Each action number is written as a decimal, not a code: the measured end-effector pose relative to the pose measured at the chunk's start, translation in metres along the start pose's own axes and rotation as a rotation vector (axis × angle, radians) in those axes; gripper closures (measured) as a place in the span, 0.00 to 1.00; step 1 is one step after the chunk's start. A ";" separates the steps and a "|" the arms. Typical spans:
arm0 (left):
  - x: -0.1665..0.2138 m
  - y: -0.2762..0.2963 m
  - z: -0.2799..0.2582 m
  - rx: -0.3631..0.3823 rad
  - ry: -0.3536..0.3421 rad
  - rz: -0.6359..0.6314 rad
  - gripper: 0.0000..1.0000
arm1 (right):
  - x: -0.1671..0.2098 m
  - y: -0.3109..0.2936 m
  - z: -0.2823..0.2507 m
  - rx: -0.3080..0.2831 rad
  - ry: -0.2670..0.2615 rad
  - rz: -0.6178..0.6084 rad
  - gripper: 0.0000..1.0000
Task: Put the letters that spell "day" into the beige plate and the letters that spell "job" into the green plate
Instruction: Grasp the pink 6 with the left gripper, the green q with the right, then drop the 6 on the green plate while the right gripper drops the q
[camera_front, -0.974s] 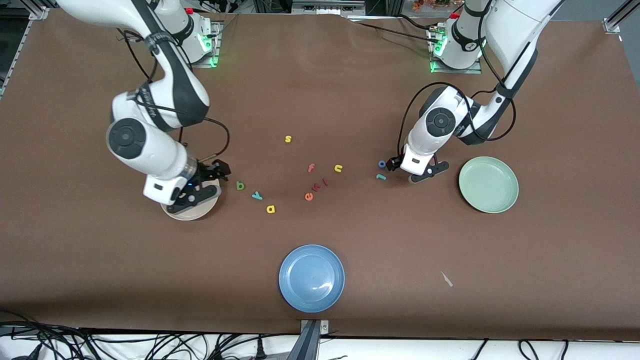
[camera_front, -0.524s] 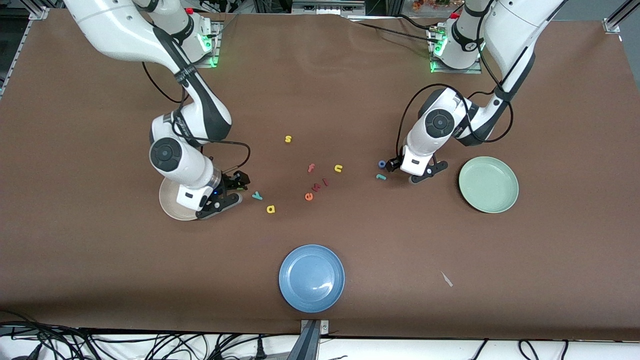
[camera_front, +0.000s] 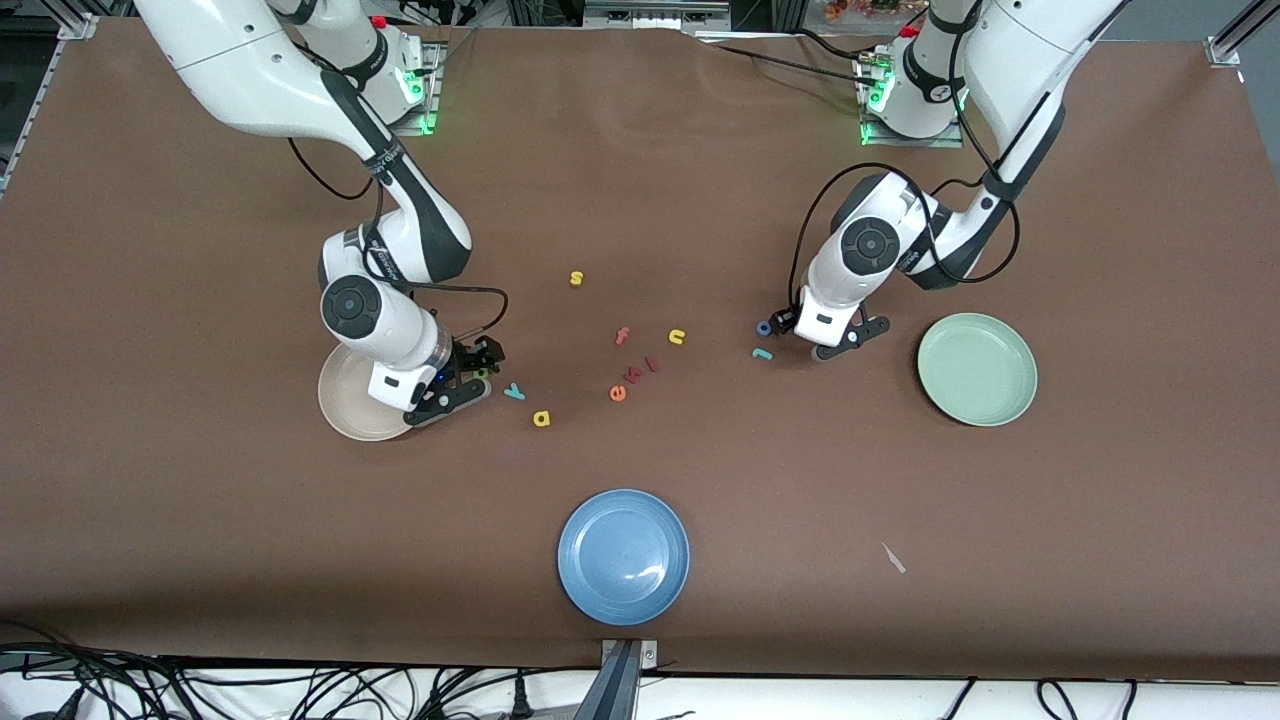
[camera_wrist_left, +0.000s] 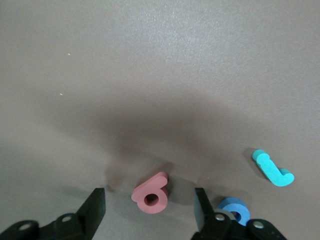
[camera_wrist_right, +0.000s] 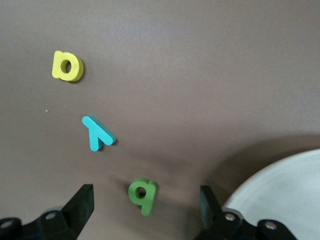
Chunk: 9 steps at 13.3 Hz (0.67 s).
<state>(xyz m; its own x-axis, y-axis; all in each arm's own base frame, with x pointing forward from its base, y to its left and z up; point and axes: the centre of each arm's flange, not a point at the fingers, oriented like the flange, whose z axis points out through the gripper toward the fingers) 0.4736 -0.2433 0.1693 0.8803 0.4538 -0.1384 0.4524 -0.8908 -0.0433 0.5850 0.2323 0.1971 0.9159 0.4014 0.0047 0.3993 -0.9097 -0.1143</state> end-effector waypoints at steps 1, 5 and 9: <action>0.000 0.000 0.000 0.001 -0.001 -0.001 0.23 | -0.002 -0.002 0.002 0.001 0.001 -0.001 0.10; 0.001 0.001 -0.002 -0.004 0.002 -0.002 0.57 | -0.003 -0.013 0.007 -0.002 0.005 0.010 0.19; 0.012 -0.008 -0.010 0.018 -0.002 -0.022 0.71 | -0.005 -0.021 0.013 -0.005 0.009 0.006 0.22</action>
<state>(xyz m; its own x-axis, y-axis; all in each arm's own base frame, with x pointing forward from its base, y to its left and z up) 0.4821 -0.2304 0.1778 0.8699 0.4734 -0.1388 0.4690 -0.8808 -0.0646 0.5712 0.2504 0.1869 0.9184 0.3953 0.0130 0.3943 -0.9125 -0.1089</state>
